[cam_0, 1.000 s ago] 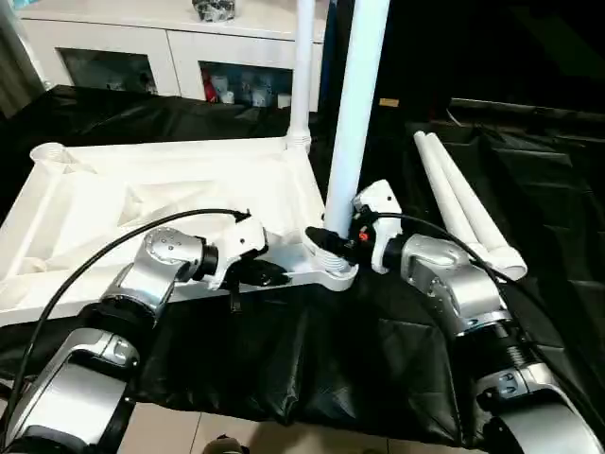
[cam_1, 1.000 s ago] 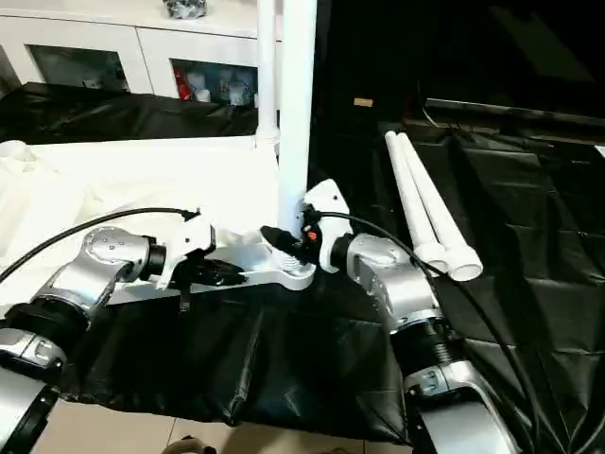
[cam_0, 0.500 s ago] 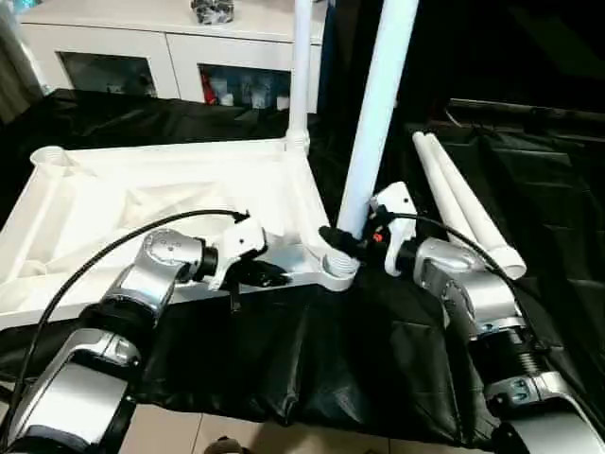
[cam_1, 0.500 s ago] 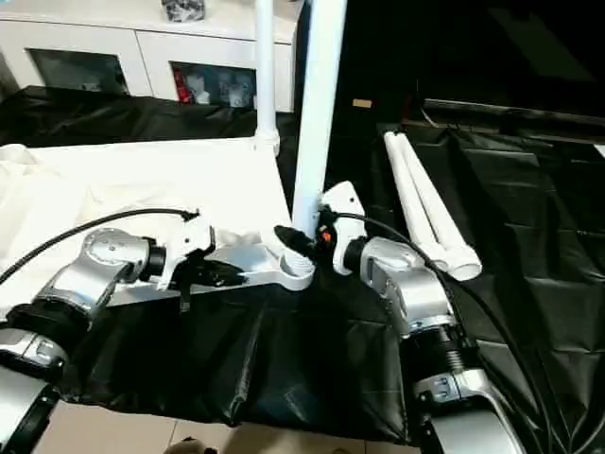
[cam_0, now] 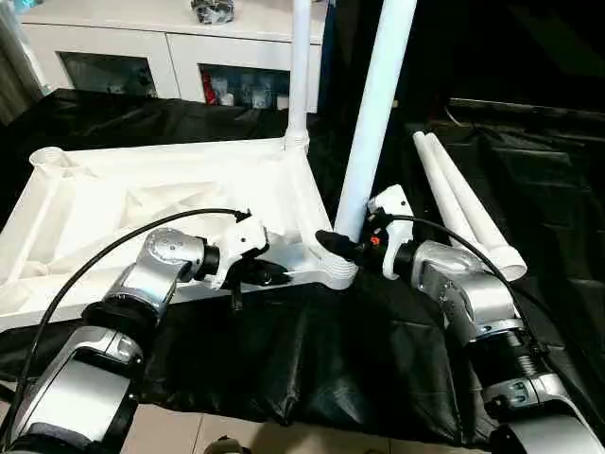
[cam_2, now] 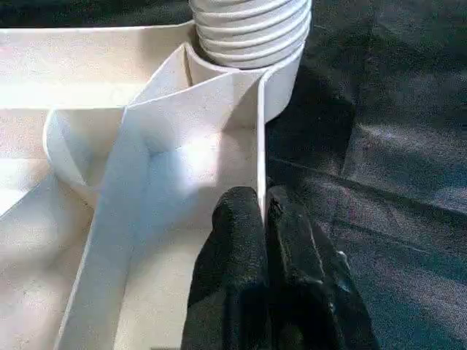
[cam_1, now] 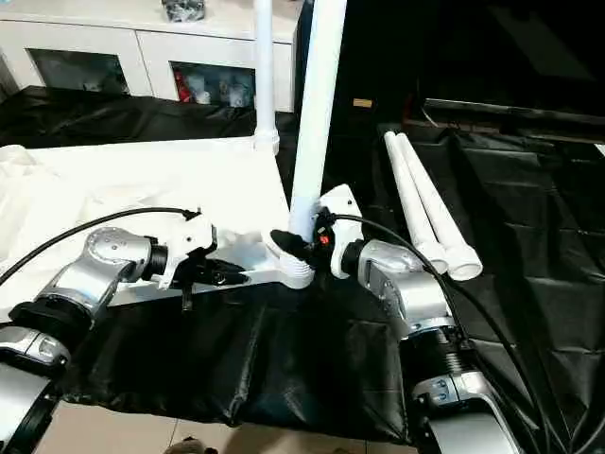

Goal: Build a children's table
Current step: Insert table leg to table base

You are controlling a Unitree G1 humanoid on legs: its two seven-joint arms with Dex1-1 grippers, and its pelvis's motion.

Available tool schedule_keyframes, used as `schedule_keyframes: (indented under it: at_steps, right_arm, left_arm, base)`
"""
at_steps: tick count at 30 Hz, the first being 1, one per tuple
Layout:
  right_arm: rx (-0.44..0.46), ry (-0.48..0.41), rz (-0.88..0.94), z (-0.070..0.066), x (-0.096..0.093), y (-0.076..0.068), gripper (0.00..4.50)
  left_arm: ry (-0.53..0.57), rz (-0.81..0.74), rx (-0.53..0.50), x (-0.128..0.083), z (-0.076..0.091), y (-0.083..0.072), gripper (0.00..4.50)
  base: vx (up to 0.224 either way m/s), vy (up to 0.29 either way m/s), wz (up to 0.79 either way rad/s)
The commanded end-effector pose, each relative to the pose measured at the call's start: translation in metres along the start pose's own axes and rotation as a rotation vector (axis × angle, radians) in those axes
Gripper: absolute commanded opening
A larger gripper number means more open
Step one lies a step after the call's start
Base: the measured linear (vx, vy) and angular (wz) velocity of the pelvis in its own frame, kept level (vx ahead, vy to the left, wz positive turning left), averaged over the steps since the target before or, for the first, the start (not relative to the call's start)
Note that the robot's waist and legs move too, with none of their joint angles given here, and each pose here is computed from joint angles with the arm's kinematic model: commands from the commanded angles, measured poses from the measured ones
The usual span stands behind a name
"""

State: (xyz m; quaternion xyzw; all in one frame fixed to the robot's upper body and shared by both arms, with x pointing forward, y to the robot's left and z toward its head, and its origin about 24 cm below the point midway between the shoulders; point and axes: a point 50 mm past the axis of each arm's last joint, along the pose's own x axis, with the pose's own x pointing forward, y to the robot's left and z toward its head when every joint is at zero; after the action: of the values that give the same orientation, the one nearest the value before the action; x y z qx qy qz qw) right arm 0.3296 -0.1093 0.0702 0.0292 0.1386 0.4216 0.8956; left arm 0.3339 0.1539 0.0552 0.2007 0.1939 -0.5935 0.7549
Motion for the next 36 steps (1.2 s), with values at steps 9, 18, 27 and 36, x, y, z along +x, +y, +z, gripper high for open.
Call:
schedule_keyframes:
  at_steps: [9,18,27,36]
  right_arm:
    - [0.183,-0.100,-0.057,-0.025,-0.008,-0.007,1.91]
    - [0.172,-0.103,-0.092,-0.049,-0.018,-0.002,1.91]
    - [-0.067,0.017,-0.083,-0.049,-0.015,0.008,1.91]
    - [-0.102,0.122,0.025,-0.052,-0.002,0.011,1.91]
  left_arm:
    - [-0.052,0.022,0.033,-0.001,0.013,0.006,0.00]
    - [-0.055,0.029,0.034,0.000,0.014,0.007,0.00]
    - [-0.048,0.033,0.037,0.001,0.013,0.006,0.00]
    - [-0.040,-0.002,0.047,0.001,0.010,0.002,0.00]
  base:
    - [0.000,0.000,0.00]
    - [0.000,0.000,0.00]
    - [0.000,0.000,0.00]
    - [0.000,0.000,0.00]
